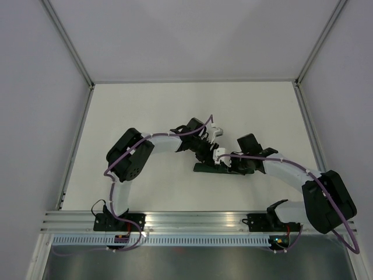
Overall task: Fold the napkin, place the utensils inside, and roll it up
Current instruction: Roll the napkin at the center of the board.
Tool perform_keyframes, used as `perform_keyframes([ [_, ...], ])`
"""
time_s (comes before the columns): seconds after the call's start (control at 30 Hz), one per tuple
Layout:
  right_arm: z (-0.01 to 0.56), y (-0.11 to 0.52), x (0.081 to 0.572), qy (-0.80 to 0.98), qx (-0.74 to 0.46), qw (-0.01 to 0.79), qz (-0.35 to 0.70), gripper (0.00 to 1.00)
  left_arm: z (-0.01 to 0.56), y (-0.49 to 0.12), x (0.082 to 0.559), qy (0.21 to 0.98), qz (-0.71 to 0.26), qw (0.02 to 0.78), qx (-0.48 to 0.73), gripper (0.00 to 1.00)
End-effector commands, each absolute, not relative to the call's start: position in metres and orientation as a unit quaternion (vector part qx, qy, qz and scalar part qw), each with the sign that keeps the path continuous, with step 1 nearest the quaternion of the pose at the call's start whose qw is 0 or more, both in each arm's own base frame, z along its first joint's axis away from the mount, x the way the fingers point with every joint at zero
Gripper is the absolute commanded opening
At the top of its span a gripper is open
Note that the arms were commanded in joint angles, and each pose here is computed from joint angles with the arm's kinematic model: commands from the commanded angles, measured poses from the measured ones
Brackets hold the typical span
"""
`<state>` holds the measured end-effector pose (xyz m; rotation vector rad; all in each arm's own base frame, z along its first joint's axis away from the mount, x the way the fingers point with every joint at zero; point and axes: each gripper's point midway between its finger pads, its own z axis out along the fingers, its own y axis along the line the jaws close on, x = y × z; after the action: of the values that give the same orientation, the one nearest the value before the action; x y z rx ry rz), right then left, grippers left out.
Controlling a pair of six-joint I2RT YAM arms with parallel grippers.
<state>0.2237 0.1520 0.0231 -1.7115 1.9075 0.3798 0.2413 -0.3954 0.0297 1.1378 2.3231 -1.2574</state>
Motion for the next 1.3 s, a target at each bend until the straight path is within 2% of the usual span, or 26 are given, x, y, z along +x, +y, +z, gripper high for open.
perform_keyframes([
  [0.0,0.013,0.145,0.203,0.720,-0.639,0.216,0.163,0.11,0.046,-0.386,0.268,0.821,-0.426,0.179,0.336,0.58],
  [0.07,0.013,0.146,0.204,0.721,-0.640,0.207,0.169,0.11,0.051,-0.378,0.268,0.823,-0.430,0.183,0.323,0.58],
  [0.27,0.014,0.151,0.201,0.722,-0.639,0.176,0.197,0.08,0.078,-0.358,0.293,0.810,-0.455,0.261,0.263,0.58],
  [0.47,0.012,0.153,0.207,0.732,-0.628,0.141,0.222,0.07,0.126,-0.328,0.319,0.784,-0.436,0.400,0.186,0.58],
  [0.57,0.010,0.152,0.212,0.740,-0.620,0.118,0.234,0.07,0.158,-0.313,0.320,0.743,-0.432,0.482,0.171,0.59],
  [0.73,-0.001,0.151,0.217,0.752,-0.601,0.068,0.262,0.06,0.174,-0.291,0.313,0.701,-0.388,0.572,0.177,0.66],
  [0.8,0.002,0.152,0.222,0.755,-0.592,0.061,0.274,0.05,0.182,-0.289,0.308,0.684,-0.360,0.602,0.198,0.73],
  [1.03,-0.004,0.151,0.235,0.763,-0.570,0.030,0.304,0.05,0.191,-0.316,0.288,0.639,-0.238,0.657,0.320,0.76],
  [1.27,-0.006,0.150,0.244,0.769,-0.550,0.015,0.325,0.05,0.151,-0.368,0.255,0.588,-0.154,0.621,0.494,0.76],
])
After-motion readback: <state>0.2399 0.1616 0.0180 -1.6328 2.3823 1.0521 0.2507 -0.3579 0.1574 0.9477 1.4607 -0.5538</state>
